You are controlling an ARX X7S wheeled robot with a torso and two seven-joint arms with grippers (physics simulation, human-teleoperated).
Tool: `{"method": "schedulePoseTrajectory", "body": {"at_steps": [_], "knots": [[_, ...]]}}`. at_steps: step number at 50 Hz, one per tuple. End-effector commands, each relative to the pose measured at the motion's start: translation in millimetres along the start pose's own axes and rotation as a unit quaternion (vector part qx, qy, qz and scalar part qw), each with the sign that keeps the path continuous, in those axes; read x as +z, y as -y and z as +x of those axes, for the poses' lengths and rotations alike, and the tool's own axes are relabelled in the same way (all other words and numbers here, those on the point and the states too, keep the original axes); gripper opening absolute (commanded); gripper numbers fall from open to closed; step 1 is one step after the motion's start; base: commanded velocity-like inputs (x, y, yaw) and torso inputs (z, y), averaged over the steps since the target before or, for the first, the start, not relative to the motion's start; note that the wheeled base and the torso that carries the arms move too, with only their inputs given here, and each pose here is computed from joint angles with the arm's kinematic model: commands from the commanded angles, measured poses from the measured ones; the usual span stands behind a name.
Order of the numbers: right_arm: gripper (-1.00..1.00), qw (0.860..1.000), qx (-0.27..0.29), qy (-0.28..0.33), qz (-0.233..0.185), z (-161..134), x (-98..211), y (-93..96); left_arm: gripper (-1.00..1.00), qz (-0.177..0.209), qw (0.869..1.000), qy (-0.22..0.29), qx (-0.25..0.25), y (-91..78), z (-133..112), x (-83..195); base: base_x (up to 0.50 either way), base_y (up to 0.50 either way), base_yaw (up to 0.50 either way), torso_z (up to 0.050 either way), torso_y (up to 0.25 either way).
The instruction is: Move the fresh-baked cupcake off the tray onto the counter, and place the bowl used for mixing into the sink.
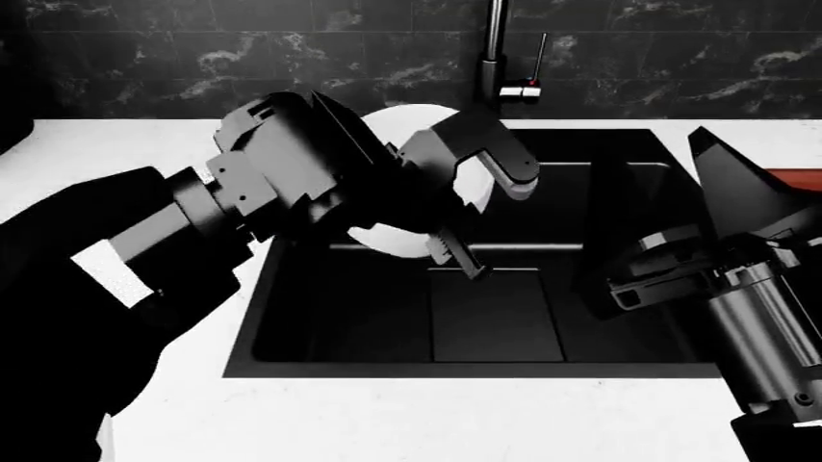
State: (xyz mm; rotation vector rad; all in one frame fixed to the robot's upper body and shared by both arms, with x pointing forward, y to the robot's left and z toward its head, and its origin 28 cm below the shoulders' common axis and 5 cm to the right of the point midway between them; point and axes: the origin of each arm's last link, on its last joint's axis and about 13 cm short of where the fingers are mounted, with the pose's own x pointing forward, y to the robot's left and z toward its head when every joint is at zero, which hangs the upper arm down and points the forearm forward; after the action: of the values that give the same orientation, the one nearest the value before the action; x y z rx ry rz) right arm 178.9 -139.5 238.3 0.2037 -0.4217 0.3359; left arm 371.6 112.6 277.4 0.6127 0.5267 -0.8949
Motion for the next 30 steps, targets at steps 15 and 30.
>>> {"method": "schedulePoseTrajectory", "body": {"at_steps": [15, 30], "knots": [[1.0, 1.0, -0.011, -0.011, 0.005, 4, -7, 5.1, -1.0, -0.022, 0.998, -0.013, -0.059, -0.8, 42, -28, 0.0, 0.0, 0.0, 0.0, 0.0], [1.0, 1.0, -0.013, -0.014, 0.006, 5, -9, 6.4, -1.0, -0.031, 0.998, -0.021, -0.042, 0.1, 48, -38, 0.0, 0.0, 0.0, 0.0, 0.001]]}}
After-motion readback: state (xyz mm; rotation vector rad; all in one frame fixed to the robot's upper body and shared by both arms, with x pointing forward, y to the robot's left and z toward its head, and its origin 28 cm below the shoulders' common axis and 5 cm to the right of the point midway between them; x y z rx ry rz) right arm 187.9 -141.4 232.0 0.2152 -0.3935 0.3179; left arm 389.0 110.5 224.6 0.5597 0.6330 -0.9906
